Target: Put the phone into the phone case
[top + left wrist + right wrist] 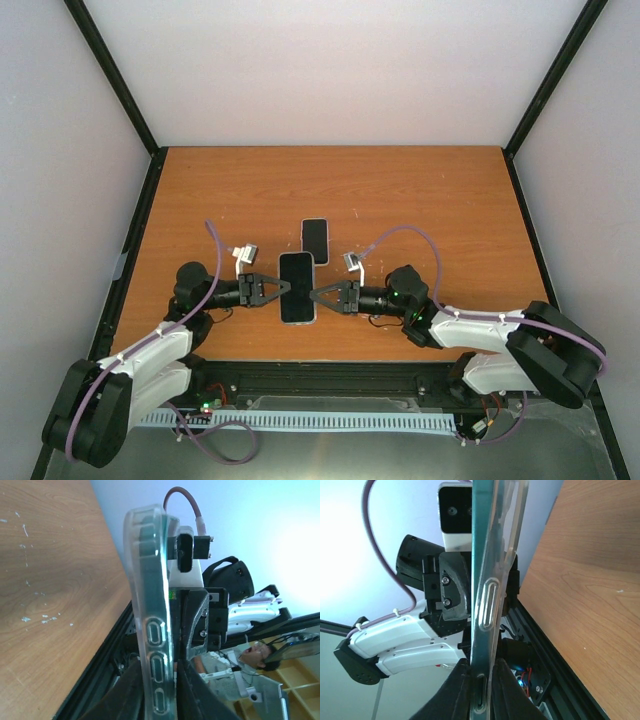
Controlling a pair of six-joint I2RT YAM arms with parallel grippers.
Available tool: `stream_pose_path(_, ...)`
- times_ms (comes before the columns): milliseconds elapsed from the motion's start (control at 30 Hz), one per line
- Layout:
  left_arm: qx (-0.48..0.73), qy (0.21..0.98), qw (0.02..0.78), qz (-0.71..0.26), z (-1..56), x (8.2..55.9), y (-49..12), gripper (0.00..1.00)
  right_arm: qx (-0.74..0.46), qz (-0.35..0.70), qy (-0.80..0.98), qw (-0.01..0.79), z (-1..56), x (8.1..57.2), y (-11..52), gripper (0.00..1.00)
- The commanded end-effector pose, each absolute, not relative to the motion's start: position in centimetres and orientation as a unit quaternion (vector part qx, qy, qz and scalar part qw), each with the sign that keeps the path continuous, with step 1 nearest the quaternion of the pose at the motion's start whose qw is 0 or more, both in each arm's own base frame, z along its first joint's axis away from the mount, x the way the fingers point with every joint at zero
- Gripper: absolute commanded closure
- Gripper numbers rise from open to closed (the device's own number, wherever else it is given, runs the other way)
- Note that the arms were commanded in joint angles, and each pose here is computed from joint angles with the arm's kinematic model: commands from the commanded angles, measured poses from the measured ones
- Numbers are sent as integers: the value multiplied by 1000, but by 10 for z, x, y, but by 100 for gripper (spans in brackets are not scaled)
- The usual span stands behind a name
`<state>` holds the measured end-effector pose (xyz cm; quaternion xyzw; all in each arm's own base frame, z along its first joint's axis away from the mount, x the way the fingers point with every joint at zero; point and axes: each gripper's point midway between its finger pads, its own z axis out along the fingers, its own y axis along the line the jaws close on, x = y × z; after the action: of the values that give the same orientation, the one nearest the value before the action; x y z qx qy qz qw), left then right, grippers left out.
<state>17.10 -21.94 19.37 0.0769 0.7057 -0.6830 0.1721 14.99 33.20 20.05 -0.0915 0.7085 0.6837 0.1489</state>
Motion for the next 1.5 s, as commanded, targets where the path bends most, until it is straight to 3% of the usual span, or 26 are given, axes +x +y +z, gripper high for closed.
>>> stream_pose_path(0, 89, 703, 189, -680, 202, 175, -221, 86, -115, 685, 694, 187, 223, 151, 332, 84)
stream_pose_path(100, 88, 701, 198, -680, 207, 177, -220, 91, -122, 672, 707, 186, 219, 148, 336, 67)
stream_pose_path(167, 94, 701, 204, -677, 210, 178, -221, 94, -125, 665, 713, 185, 217, 146, 338, 61)
stream_pose_path(400, 96, 697, 214, -678, 213, 180, -221, 100, -119, 652, 727, 180, 209, 143, 342, 63)
stream_pose_path(600, 99, 706, 226, -664, 209, 185, -220, 100, -119, 651, 730, 173, 207, 142, 345, 96)
stream_pose_path(767, 105, 718, 232, -648, 203, 188, -220, 100, -107, 647, 734, 175, 210, 144, 343, 97)
stream_pose_path(833, 116, 716, 229, -649, 206, 185, -221, 100, -106, 643, 736, 181, 211, 145, 341, 92)
stream_pose_path(1200, 213, 686, 189, -669, 227, 151, -225, 100, -103, 586, 756, 275, 235, 164, 319, 40)
stream_pose_path(1333, 236, 673, 174, -679, 229, 138, -224, 100, -108, 569, 761, 291, 246, 169, 318, 30)
stream_pose_path(1467, 244, 665, 165, -686, 231, 132, -225, 100, -110, 571, 757, 298, 258, 174, 323, 28)
